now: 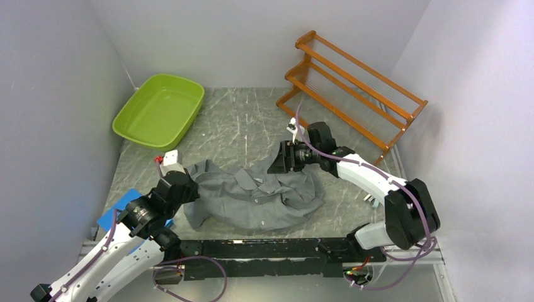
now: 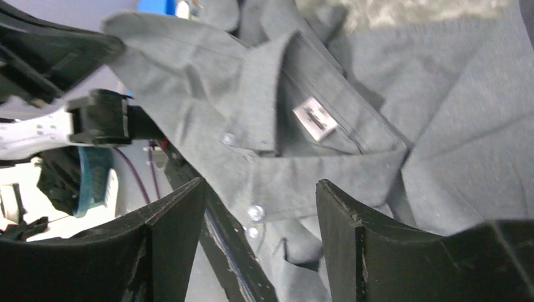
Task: Pin the brooch onto the clothing
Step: Flatten out the clothes at the center of the board.
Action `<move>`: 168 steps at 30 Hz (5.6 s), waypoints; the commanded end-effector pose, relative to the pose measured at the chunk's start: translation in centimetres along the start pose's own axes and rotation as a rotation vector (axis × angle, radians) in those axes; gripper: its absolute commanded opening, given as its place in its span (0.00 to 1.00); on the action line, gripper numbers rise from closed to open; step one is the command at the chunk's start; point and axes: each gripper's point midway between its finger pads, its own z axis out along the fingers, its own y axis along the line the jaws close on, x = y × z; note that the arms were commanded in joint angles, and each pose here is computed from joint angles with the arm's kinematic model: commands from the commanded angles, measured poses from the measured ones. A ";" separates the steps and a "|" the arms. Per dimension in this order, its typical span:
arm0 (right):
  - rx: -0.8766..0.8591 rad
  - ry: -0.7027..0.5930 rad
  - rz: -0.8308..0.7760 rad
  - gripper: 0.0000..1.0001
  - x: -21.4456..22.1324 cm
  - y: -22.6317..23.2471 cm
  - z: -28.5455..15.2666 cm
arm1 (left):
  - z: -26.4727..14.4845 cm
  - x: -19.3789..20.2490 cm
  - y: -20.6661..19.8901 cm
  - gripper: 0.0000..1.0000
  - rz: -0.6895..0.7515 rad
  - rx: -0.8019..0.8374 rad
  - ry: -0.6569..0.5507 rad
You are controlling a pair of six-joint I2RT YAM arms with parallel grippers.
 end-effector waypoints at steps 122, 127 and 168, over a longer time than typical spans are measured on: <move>0.297 0.027 -0.066 0.00 4.6 -4.9 -0.8 | -1.8 -3.0 -1.5 0.03 -0.011 0.090 -0.098; 0.291 -0.141 -0.136 0.00 0.2 -2.3 -3.3 | -2.9 -4.6 -2.0 0.03 0.010 0.111 -0.134; -0.220 -1.325 -0.707 0.00 -12.9 33.9 -38.8 | -32.9 -32.2 -18.3 0.03 0.108 0.933 -0.845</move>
